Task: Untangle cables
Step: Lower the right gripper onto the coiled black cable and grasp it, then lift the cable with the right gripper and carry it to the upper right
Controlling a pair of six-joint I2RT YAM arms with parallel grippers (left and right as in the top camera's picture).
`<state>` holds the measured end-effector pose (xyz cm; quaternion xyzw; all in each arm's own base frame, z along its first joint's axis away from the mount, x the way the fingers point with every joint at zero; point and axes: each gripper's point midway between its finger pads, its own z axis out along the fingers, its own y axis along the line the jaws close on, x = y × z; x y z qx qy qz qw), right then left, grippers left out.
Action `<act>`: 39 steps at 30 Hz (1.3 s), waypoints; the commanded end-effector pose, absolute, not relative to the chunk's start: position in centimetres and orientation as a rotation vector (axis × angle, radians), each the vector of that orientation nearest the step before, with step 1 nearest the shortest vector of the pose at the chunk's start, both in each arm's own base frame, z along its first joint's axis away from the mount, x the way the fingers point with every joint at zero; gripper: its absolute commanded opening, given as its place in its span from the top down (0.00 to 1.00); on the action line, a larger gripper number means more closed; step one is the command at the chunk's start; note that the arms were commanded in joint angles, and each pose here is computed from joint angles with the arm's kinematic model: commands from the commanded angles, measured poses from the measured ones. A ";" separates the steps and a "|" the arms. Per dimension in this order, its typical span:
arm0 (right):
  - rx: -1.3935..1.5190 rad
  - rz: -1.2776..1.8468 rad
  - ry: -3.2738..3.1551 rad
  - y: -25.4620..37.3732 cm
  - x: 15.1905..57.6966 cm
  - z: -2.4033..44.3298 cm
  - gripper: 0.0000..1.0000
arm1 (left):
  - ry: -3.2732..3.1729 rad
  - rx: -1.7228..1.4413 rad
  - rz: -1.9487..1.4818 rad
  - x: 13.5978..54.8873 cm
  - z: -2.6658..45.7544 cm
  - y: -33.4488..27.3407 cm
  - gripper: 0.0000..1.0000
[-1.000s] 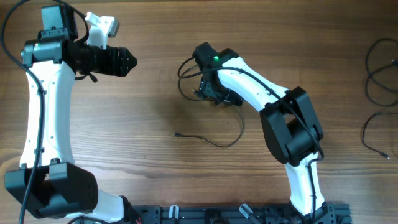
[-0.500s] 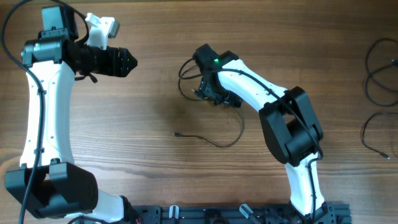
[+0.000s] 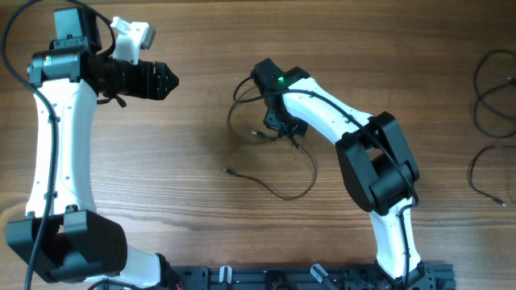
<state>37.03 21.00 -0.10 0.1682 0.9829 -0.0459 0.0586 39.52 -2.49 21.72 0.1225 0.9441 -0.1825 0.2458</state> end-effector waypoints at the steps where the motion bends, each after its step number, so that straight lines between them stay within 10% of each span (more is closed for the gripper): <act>1: 0.456 -0.153 3.018 21.1 36.3 -1.1 0.96 | 2.566 0.343 -0.492 39.8 22.1 -2.6 0.23; 6: 0.291 -0.122 3.000 21.6 37.3 0.6 0.96 | 2.566 0.344 -0.492 39.8 22.1 -2.6 0.22; 19: 0.180 0.133 2.565 17.9 41.2 23.1 0.96 | 2.555 0.346 -0.487 40.0 22.2 -2.6 0.17; 39: 0.179 0.101 2.273 9.8 39.7 34.9 0.96 | 2.548 0.292 -0.544 40.1 22.5 -3.1 0.14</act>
